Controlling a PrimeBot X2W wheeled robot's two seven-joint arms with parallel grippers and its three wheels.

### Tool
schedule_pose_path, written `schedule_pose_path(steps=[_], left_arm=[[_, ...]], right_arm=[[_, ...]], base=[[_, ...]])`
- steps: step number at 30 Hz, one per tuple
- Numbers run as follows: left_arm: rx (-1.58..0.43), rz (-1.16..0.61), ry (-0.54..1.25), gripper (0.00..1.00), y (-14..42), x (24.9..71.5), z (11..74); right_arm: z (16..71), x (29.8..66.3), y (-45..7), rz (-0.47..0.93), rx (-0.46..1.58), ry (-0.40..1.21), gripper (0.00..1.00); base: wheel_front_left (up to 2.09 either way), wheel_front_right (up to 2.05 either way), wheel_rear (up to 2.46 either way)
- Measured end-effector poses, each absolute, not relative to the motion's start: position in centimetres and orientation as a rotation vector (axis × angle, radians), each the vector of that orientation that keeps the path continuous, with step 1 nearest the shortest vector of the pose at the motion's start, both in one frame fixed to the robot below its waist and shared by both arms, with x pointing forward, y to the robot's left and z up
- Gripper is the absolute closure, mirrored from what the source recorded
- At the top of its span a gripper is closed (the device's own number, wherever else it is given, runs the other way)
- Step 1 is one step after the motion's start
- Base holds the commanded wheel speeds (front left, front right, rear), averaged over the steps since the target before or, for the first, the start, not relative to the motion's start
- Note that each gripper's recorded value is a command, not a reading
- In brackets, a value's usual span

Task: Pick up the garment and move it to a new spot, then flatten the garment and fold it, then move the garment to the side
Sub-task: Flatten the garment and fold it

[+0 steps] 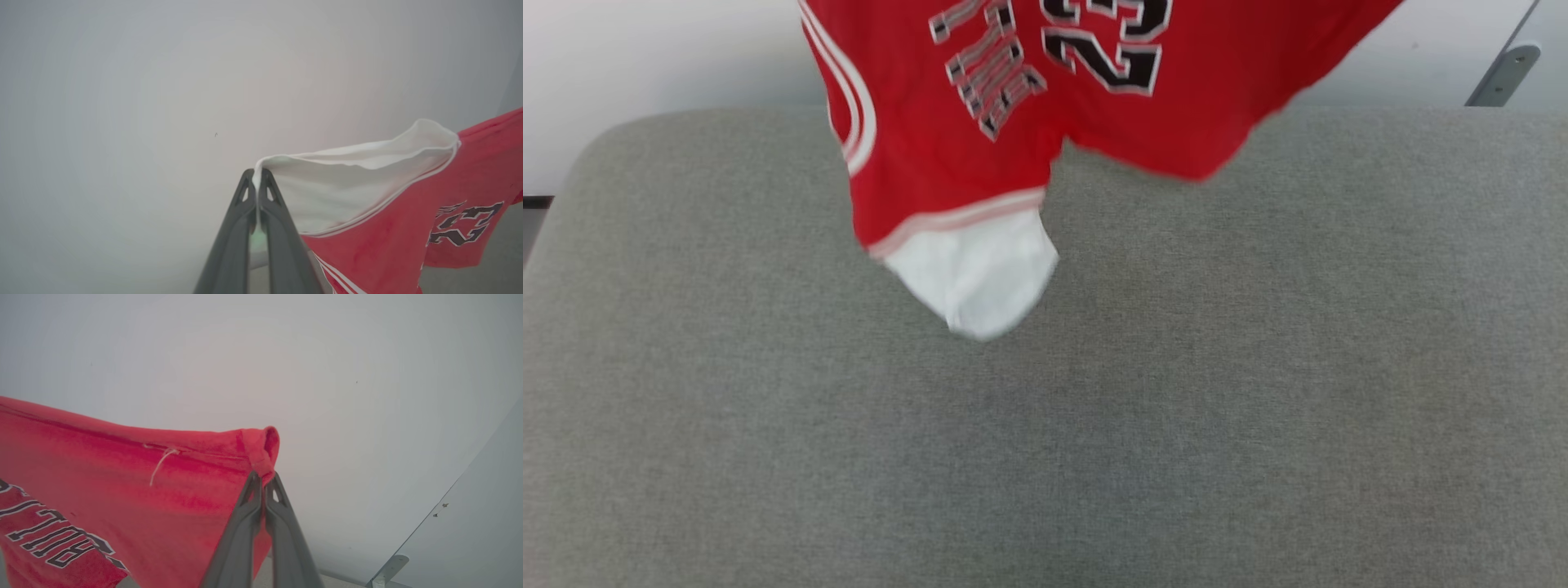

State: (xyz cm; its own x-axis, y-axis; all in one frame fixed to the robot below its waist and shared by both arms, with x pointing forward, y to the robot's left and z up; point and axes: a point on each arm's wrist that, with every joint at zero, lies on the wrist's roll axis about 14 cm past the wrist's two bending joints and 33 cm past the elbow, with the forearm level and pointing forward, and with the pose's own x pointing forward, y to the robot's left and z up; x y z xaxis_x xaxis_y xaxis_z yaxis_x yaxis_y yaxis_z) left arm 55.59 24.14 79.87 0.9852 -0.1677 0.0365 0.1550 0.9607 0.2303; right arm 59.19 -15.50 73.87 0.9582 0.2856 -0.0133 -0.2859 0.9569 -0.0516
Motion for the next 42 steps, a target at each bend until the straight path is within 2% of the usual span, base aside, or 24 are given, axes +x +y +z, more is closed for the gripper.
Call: schedule_pose_path(steps=[9,16,28,35,42], left_arm=[[0.191,-0.155,-0.095,1.00,23.8,58.0,82.0],[0.178,-0.148,-0.182,1.00,22.6,61.5,82.6],[0.127,-0.175,-0.565,1.00,20.3,66.5,85.9],[0.149,-0.215,-0.421,1.00,19.9,69.6,77.4],[0.205,-0.323,-0.091,1.00,19.2,67.4,66.2]], right_arm=[[74.2,59.9,-14.9,0.277,-0.046,-0.032,1.00],[74.0,62.6,-14.8,0.238,-0.077,-0.097,1.00],[71.6,68.1,-15.5,0.169,-0.196,-0.317,1.00],[62.8,70.1,-14.5,0.191,-0.226,-0.154,1.00],[56.4,68.0,-13.5,0.233,-0.228,0.017,1.00]], base=[[0.00,0.00,0.00],[0.00,0.00,0.00],[0.00,0.00,0.00],[0.00,0.00,0.00],[0.00,0.00,0.00]])
